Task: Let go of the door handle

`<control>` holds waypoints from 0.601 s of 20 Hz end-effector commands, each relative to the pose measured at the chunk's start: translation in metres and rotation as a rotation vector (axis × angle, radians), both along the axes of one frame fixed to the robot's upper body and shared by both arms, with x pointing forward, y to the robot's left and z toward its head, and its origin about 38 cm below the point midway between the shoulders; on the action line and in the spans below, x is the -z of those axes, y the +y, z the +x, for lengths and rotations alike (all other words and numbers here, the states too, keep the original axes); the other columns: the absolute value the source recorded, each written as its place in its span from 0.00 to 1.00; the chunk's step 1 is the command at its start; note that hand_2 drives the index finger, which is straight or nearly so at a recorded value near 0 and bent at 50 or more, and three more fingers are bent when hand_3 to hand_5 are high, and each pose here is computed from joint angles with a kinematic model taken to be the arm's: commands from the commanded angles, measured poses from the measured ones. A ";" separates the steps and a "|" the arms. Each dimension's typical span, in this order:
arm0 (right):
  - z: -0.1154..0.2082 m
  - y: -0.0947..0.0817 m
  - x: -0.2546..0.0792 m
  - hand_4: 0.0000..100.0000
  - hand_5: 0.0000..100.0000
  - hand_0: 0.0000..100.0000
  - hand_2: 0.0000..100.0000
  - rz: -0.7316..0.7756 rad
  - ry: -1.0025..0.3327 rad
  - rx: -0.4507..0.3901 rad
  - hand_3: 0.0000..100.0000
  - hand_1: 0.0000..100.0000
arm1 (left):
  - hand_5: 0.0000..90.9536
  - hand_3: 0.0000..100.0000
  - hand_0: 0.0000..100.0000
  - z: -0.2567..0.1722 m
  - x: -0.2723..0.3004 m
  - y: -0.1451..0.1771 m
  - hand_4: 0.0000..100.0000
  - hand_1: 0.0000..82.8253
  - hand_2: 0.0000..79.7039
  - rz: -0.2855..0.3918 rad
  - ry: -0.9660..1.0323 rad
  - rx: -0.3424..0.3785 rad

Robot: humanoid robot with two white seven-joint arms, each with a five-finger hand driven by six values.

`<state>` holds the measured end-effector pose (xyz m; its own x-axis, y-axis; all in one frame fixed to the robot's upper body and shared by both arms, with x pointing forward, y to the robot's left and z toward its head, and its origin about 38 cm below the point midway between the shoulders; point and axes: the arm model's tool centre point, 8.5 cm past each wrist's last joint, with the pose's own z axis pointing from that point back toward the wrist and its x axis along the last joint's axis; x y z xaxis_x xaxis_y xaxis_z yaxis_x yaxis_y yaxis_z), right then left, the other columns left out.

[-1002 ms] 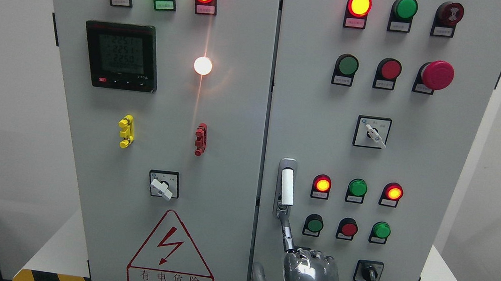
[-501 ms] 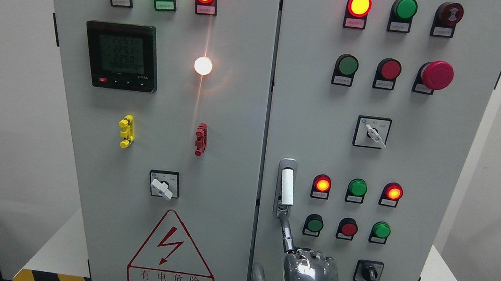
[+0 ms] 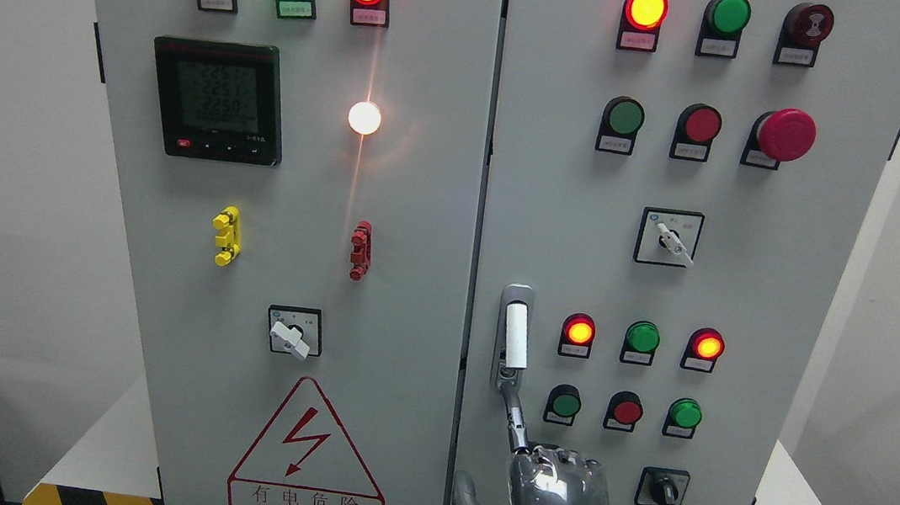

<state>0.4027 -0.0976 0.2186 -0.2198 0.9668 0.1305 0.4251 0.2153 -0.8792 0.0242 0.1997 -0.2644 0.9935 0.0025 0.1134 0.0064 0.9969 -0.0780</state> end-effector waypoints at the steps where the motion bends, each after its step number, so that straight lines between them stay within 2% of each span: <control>1: -0.007 -0.002 -0.019 0.93 1.00 0.43 0.00 0.015 -0.055 -0.003 0.92 0.25 | 0.00 0.00 0.12 -0.012 0.000 0.000 0.00 0.67 0.00 -0.001 0.019 -0.003; 12: -0.007 -0.002 -0.020 0.93 1.00 0.43 0.00 0.010 -0.059 0.001 0.91 0.25 | 0.00 0.00 0.12 -0.012 0.000 0.000 0.00 0.67 0.00 -0.001 0.019 -0.001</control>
